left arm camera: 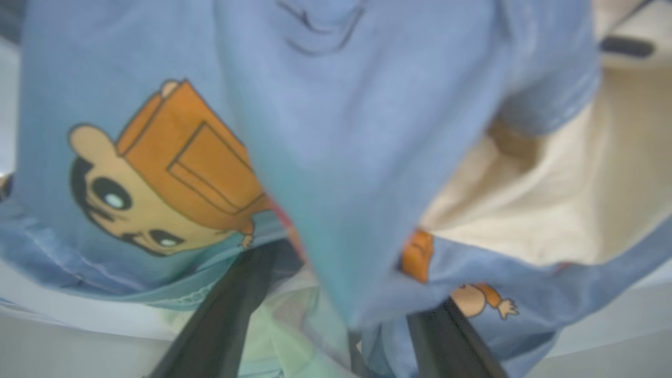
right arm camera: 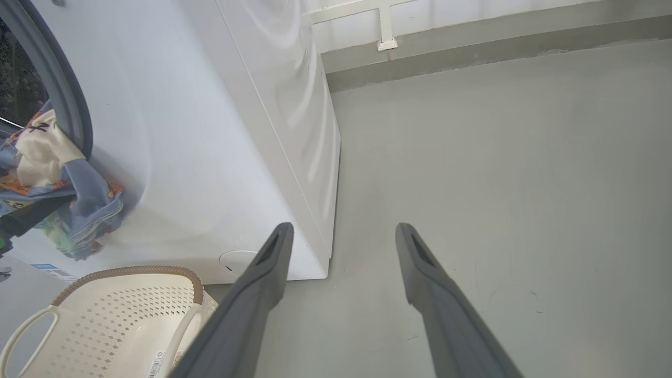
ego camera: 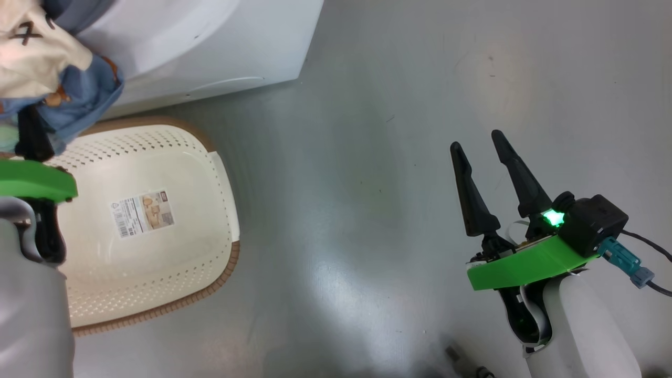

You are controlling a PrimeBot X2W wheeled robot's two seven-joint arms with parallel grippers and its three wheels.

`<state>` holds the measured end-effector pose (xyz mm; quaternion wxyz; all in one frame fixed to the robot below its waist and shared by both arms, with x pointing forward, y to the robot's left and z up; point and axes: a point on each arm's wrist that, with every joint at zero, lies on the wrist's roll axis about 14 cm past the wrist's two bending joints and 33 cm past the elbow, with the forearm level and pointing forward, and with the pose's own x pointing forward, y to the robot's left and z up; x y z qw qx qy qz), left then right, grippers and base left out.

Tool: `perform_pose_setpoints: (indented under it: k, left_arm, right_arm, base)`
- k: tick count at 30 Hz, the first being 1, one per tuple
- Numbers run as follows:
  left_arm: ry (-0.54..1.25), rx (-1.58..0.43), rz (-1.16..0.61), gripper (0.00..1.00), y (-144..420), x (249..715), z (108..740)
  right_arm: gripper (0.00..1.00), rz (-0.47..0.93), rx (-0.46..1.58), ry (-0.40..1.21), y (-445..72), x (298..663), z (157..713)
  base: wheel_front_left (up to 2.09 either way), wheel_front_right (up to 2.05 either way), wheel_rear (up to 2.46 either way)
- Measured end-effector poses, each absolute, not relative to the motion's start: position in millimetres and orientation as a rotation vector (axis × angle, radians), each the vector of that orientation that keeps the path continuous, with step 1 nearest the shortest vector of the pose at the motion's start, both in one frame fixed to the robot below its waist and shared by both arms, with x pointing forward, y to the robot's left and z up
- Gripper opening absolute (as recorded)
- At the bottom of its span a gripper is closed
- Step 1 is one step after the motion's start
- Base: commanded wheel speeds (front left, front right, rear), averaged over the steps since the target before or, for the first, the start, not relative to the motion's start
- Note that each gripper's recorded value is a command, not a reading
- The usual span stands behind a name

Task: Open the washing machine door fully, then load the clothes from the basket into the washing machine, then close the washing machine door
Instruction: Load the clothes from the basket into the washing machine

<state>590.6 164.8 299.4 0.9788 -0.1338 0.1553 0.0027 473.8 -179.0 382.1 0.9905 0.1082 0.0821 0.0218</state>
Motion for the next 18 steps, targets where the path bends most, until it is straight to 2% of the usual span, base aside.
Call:
perform_pose_setpoints:
  k: [1, 2, 3, 13, 18]
  left_arm:
    - [0.311, -0.272, 0.004, 0.33, 164, 593, 300]
    - [0.31, -0.27, -0.002, 0.33, 163, 594, 300]
    - [0.308, -0.269, -0.007, 0.0, 162, 594, 301]
    - [0.237, -0.261, -0.05, 0.0, 155, 580, 331]
    - [0.113, -0.26, -0.033, 0.0, 165, 576, 373]
  right_arm:
    - [1.0, 0.043, 0.217, 0.164, -179, 474, 382]
    - [1.0, 0.041, 0.218, 0.165, -180, 474, 382]
    - [1.0, 0.04, 0.221, 0.164, -180, 474, 382]
    - [1.0, 0.052, 0.239, 0.136, -175, 475, 395]
    - [1.0, 0.067, 0.245, 0.115, -170, 476, 405]
  base:
    - [0.0, 0.0, 0.0]
    - [0.0, 0.0, 0.0]
    - [0.0, 0.0, 0.0]
    - [0.0, 0.0, 0.0]
    - [0.0, 0.0, 0.0]
